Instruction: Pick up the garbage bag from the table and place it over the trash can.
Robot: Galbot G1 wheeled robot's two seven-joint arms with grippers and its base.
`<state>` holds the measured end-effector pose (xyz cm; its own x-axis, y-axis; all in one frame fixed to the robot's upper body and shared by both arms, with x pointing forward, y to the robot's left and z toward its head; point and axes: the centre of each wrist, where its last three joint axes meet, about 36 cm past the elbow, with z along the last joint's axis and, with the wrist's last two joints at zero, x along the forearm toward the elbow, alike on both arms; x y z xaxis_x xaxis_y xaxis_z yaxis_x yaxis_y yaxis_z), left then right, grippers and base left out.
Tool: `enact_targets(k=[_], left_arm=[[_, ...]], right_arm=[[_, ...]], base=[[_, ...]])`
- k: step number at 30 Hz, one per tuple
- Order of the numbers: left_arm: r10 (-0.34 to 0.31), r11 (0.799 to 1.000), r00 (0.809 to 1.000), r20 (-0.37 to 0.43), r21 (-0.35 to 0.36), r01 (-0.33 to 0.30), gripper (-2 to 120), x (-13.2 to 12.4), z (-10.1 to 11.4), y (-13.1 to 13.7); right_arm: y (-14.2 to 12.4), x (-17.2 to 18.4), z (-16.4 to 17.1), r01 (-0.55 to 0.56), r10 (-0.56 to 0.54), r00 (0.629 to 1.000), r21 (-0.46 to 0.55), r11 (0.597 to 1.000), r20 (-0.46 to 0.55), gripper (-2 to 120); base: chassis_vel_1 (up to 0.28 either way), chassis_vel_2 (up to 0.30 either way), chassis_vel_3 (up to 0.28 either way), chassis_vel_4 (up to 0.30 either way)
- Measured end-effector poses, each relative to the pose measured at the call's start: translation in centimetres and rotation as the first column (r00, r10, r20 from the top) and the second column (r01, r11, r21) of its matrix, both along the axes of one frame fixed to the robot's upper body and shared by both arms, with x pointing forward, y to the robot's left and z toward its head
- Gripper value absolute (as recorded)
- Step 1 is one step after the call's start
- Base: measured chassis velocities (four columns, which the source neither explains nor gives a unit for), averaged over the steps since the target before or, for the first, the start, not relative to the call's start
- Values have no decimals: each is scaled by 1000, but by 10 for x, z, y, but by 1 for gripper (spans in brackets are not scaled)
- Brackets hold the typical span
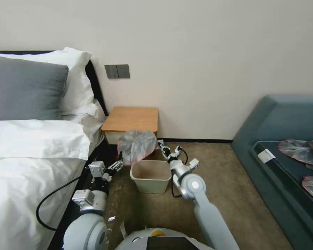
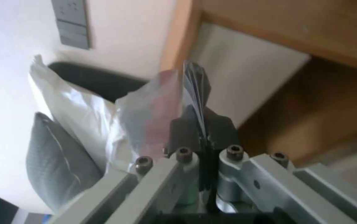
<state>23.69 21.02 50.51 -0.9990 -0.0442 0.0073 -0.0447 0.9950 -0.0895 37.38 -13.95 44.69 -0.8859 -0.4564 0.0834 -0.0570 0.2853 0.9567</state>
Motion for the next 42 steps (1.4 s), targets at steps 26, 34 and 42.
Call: enact_targets(k=[26, 34, 42], left_arm=[[13, 999, 999, 38, 34, -14, 100, 3, -7, 1], [16, 999, 999, 39, 37, -17, 100, 7, -12, 0], [19, 999, 999, 36, 45, -21, 100, 7, -13, 0]], right_arm=[[-8, -48, -45, -11, -3, 998, -256, 967, -58, 17], [-19, -55, -42, 8, -30, 996, -257, 966, -82, 45], [-31, -60, -34, 26, -48, 996, -255, 967, -80, 74]], base=[[0, 0, 0, 0], [0, 0, 0, 0], [0, 0, 0, 0]])
